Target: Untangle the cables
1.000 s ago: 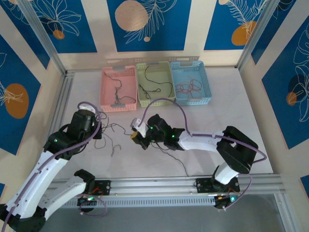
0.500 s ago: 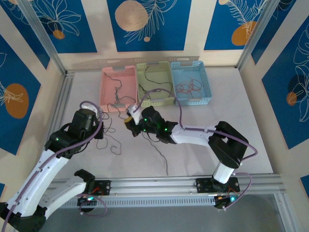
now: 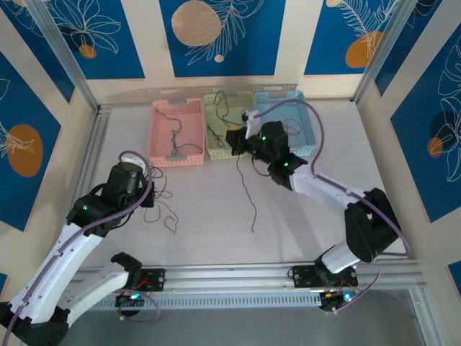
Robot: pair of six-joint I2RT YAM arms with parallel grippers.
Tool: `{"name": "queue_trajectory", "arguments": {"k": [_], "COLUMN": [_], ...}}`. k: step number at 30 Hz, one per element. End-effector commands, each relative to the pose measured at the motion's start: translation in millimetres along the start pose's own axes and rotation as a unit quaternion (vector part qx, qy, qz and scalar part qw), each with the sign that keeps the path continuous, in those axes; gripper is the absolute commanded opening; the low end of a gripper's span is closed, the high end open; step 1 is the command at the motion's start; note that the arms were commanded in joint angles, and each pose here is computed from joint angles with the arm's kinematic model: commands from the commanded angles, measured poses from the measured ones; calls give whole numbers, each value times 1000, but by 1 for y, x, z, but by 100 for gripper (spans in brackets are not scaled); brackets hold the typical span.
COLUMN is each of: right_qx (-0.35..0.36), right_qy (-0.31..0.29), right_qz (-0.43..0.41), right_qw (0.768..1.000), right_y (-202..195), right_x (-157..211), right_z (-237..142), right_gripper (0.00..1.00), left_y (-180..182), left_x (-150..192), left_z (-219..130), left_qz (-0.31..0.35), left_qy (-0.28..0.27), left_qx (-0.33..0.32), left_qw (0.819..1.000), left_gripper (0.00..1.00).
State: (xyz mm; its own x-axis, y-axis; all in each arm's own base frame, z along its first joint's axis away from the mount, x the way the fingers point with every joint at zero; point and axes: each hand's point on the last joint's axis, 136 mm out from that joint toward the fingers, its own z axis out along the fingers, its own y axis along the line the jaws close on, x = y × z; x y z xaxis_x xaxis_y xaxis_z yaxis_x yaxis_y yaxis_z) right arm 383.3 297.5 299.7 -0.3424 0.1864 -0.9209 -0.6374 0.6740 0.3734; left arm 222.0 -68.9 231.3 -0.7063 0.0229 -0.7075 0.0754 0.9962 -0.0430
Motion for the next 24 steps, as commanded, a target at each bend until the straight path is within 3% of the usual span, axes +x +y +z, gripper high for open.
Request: {"name": "queue_trajectory", "arguments": {"k": [1, 11, 17, 24], "right_qx": [-31, -23, 9, 37], "right_qy": [-53, -200, -284, -313], "right_qz": [-2, -23, -26, 38], "right_qw": [998, 979, 958, 948], "right_y": [24, -9, -62, -115], "right_x": [-49, -149, -169, -175], "right_z": [-12, 32, 74, 117], "right_gripper": [0, 0, 0, 0], "left_y": [-1, 0, -1, -2], "left_x": [2, 3, 5, 6], "left_z": [4, 6, 8, 10], "left_qz": [4, 4, 5, 8], "left_qy": [6, 10, 14, 18], "left_qx": [3, -1, -1, 2], "left_qw": [1000, 1000, 1000, 1000], "left_gripper": [0, 0, 0, 0]}}
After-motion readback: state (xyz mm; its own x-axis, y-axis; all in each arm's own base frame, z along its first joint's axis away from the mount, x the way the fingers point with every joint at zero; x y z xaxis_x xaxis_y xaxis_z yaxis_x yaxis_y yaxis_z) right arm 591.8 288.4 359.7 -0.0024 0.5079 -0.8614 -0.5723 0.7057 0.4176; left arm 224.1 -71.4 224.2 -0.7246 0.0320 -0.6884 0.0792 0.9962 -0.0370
